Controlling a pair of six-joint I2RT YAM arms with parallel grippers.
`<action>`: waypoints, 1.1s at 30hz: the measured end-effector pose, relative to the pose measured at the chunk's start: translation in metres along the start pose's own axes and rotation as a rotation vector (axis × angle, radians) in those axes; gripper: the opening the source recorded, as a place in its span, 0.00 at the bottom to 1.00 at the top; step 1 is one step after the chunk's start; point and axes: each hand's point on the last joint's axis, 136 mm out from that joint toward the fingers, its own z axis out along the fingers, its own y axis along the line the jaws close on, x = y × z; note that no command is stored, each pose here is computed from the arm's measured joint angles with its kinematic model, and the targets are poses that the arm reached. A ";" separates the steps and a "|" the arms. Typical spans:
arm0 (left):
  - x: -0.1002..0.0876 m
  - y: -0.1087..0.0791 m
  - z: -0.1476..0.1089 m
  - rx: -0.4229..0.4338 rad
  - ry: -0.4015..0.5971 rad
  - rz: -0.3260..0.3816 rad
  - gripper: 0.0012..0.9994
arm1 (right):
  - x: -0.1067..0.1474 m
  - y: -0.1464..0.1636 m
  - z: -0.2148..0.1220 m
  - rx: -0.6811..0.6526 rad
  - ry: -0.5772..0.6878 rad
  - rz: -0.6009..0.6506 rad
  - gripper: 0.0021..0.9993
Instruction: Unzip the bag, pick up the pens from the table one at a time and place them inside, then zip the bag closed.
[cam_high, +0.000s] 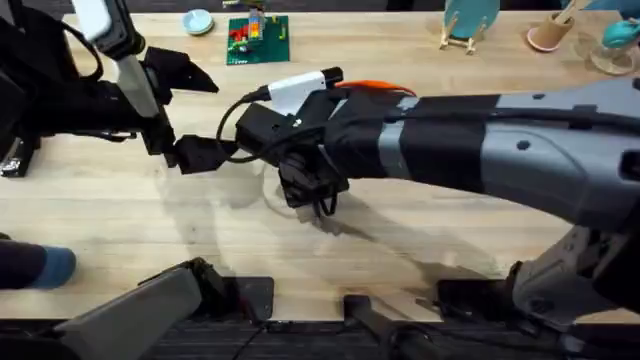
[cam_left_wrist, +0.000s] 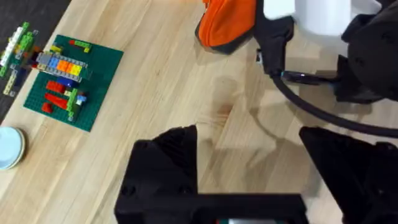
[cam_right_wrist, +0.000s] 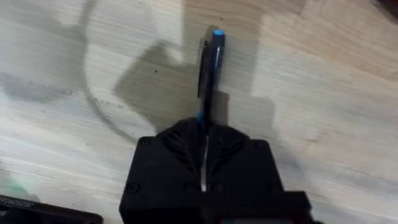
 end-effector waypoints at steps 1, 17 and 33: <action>0.000 0.000 0.000 0.000 0.000 0.000 0.99 | 0.000 0.000 0.000 0.001 0.001 0.000 0.04; 0.000 0.000 0.000 0.000 0.000 0.000 0.99 | -0.001 -0.022 -0.001 0.029 0.047 0.040 0.03; 0.000 0.000 0.000 0.000 0.000 0.000 0.99 | -0.047 -0.047 -0.079 -0.062 -0.110 -0.162 0.03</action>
